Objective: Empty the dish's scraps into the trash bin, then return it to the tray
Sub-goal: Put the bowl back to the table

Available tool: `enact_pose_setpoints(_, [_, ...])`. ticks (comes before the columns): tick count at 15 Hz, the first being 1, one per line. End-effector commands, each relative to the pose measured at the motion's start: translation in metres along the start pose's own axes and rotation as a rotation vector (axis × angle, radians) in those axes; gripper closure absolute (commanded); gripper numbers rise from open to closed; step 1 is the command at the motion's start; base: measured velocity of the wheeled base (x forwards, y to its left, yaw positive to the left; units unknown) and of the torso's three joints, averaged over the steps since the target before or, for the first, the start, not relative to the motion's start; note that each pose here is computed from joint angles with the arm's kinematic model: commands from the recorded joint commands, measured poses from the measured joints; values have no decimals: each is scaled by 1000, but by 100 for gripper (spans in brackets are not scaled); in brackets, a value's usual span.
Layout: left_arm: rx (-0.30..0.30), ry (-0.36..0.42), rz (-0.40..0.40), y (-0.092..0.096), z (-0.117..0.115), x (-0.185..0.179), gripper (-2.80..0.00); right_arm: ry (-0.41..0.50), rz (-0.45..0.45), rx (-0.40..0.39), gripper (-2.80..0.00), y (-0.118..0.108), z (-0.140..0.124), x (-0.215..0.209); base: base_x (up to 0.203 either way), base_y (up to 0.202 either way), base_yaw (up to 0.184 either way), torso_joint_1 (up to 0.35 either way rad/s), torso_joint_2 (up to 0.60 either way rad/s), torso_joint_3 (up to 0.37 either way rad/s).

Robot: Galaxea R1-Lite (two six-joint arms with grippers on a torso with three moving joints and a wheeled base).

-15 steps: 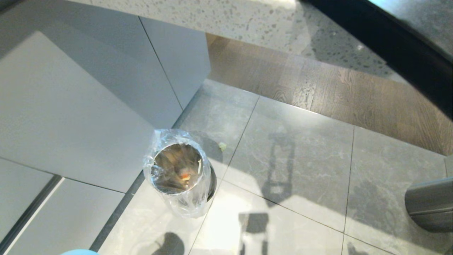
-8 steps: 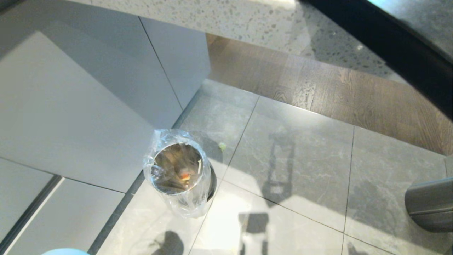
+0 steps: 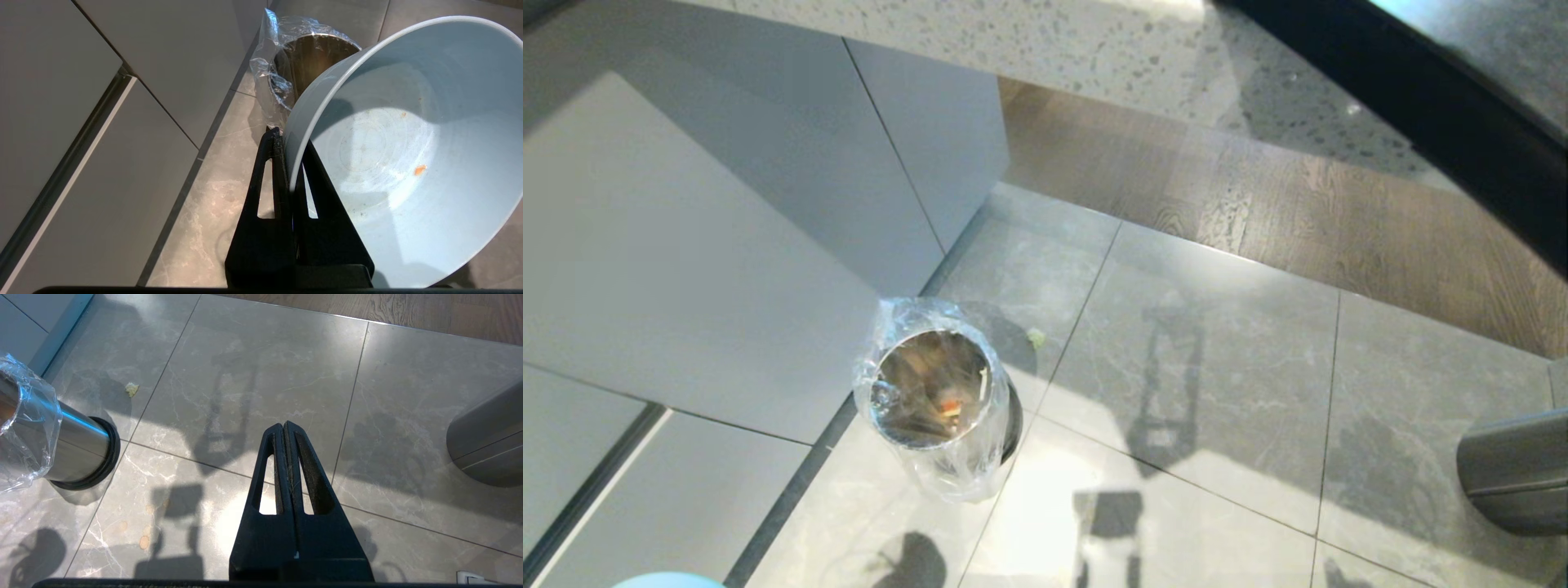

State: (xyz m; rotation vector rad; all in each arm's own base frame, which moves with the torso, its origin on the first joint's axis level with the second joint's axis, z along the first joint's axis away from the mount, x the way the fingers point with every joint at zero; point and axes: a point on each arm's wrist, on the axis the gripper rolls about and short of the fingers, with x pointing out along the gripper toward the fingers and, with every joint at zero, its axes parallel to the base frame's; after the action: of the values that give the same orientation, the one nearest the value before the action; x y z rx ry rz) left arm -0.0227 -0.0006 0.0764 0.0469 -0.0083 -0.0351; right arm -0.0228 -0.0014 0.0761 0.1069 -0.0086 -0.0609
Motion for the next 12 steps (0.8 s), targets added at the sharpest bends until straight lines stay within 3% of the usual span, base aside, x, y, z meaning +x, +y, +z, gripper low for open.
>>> enact_pose_setpoints(1, [1,-1,0,0,0,0,0,-1,0,1,0,0,0,0,0,0,0,0,0,0])
enact_pose_setpoints(12, [1,-2,0,0,0,0,0,0,0,1,0,0,0,0,0,0,0,0,0,0])
